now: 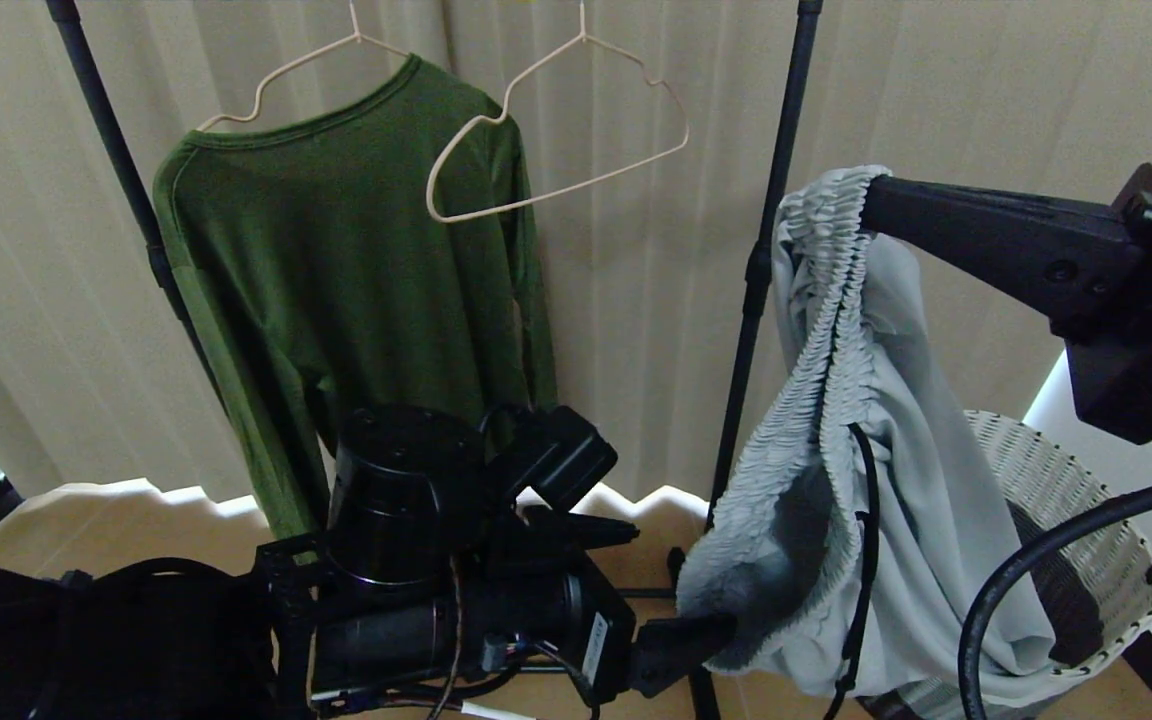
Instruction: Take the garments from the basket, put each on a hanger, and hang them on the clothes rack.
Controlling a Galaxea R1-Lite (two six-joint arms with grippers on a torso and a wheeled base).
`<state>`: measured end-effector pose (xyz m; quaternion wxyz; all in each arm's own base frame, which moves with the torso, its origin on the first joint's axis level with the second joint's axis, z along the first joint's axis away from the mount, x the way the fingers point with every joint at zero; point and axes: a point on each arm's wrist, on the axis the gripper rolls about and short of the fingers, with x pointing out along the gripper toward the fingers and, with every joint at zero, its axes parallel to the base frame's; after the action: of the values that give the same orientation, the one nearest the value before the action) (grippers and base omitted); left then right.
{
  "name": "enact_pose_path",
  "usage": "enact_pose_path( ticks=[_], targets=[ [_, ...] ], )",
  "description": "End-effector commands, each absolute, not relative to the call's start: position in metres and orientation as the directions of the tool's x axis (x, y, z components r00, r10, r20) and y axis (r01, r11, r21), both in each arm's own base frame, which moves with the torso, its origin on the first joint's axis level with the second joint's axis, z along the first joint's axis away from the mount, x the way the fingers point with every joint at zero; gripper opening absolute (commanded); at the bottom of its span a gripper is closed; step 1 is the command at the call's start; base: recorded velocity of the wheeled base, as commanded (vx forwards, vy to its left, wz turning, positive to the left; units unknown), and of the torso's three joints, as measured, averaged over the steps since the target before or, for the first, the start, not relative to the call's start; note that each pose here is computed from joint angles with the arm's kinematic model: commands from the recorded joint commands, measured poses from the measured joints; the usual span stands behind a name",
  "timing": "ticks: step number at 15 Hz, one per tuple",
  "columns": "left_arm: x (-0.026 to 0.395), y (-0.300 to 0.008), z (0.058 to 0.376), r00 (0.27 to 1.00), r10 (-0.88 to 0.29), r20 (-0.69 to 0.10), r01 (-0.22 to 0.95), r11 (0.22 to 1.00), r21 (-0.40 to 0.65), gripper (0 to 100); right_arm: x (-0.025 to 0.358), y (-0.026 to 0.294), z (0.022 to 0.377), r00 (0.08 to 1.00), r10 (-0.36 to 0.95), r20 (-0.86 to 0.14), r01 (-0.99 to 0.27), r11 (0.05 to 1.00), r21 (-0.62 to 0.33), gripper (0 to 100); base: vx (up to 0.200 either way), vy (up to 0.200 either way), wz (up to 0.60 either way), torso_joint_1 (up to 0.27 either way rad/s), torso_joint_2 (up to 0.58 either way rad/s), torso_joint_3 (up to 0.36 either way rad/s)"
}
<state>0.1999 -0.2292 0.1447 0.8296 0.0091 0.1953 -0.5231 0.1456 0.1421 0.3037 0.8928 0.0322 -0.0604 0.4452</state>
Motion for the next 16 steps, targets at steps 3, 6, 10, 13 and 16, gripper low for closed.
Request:
enact_pose_path(
  ticks=[3,6,10,13,16],
  targets=[
    [0.202,-0.233,0.138,0.373,-0.857,-0.354,0.868,0.457,-0.192,100,0.145,0.142,0.304,0.593,0.793,0.14,-0.801,0.599,0.003,0,0.0,0.0,0.0,0.0,0.0,0.0],
    [0.201,-0.232,0.136,0.374,-0.855,-0.359,0.868,0.459,-0.191,0,0.144,0.141,0.306,0.594,0.791,0.146,-0.8,0.6,0.003,0,0.0,0.0,0.0,0.0,0.0,0.0],
    [0.202,-0.233,0.138,0.377,-0.857,-0.352,0.869,0.459,-0.187,0,0.142,0.139,0.307,0.596,0.789,0.152,-0.798,0.603,0.0,0,0.0,0.0,0.0,0.0,0.0,0.0],
    [0.209,-0.226,0.152,0.536,-0.817,-0.211,0.816,0.566,-0.121,0,0.144,0.14,0.303,0.602,0.787,0.136,-0.794,0.608,0.002,0,0.0,0.0,0.0,0.0,0.0,0.0],
    [0.204,-0.192,0.198,0.642,-0.764,-0.065,0.758,0.645,-0.094,0,0.157,0.146,0.299,0.617,0.778,0.122,-0.783,0.622,-0.002,0,0.0,0.0,0.0,0.0,0.0,0.0]
  ],
)
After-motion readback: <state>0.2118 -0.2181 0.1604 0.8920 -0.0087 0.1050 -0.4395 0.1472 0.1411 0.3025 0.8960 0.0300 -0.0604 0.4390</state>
